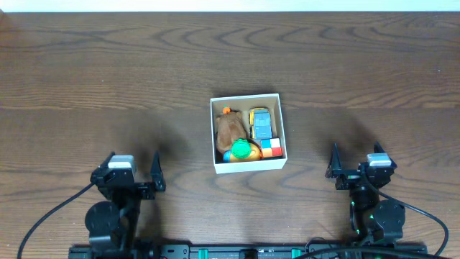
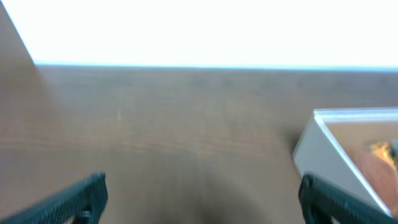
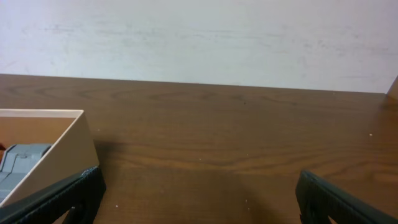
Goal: Pack container
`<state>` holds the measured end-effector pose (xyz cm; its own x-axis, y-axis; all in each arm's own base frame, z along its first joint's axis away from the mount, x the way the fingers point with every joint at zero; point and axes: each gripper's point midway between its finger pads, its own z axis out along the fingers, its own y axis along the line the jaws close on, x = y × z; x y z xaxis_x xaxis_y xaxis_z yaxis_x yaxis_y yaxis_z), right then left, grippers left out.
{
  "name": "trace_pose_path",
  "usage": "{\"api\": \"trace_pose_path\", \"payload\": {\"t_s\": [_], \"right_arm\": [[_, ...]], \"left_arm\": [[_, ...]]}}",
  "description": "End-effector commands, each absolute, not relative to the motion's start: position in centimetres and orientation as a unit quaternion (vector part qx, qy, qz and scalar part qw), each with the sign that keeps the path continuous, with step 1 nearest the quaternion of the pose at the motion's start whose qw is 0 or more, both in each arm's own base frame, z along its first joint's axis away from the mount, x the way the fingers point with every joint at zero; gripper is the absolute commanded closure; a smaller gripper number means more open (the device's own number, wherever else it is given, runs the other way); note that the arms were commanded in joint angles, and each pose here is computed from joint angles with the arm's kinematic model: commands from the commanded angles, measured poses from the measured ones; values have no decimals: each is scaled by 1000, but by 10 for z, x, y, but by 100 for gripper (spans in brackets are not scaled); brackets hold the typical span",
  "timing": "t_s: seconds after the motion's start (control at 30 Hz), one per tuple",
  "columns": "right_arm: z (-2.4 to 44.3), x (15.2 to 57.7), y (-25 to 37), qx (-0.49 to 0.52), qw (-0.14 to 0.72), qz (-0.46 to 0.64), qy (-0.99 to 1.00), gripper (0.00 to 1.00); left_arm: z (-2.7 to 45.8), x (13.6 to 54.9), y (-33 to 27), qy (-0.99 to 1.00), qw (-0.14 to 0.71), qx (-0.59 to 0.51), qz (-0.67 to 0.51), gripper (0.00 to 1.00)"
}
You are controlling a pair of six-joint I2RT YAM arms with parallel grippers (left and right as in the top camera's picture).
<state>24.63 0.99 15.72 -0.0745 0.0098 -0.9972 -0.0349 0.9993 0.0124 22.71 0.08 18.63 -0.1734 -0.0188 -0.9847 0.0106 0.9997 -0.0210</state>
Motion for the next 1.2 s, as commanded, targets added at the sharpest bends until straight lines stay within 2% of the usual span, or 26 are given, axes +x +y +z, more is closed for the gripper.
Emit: {"api": "trace_pose_path", "payload": {"t_s": [0.0, 0.3, 0.67, 1.17], "right_arm": [[157, 246, 13, -18, 680, 18, 733, 1], [157, 246, 13, -18, 680, 18, 733, 1], [157, 246, 13, -18, 680, 18, 733, 1], [157, 246, 13, -18, 680, 18, 733, 1]], "left_arm": [[183, 236, 5, 740, 672, 0, 4, 2], [174, 247, 6, 708, 705, 27, 31, 2], [139, 244, 14, 757, 653, -5, 33, 2], [138, 244, 7, 758, 652, -2, 18, 2]]}}
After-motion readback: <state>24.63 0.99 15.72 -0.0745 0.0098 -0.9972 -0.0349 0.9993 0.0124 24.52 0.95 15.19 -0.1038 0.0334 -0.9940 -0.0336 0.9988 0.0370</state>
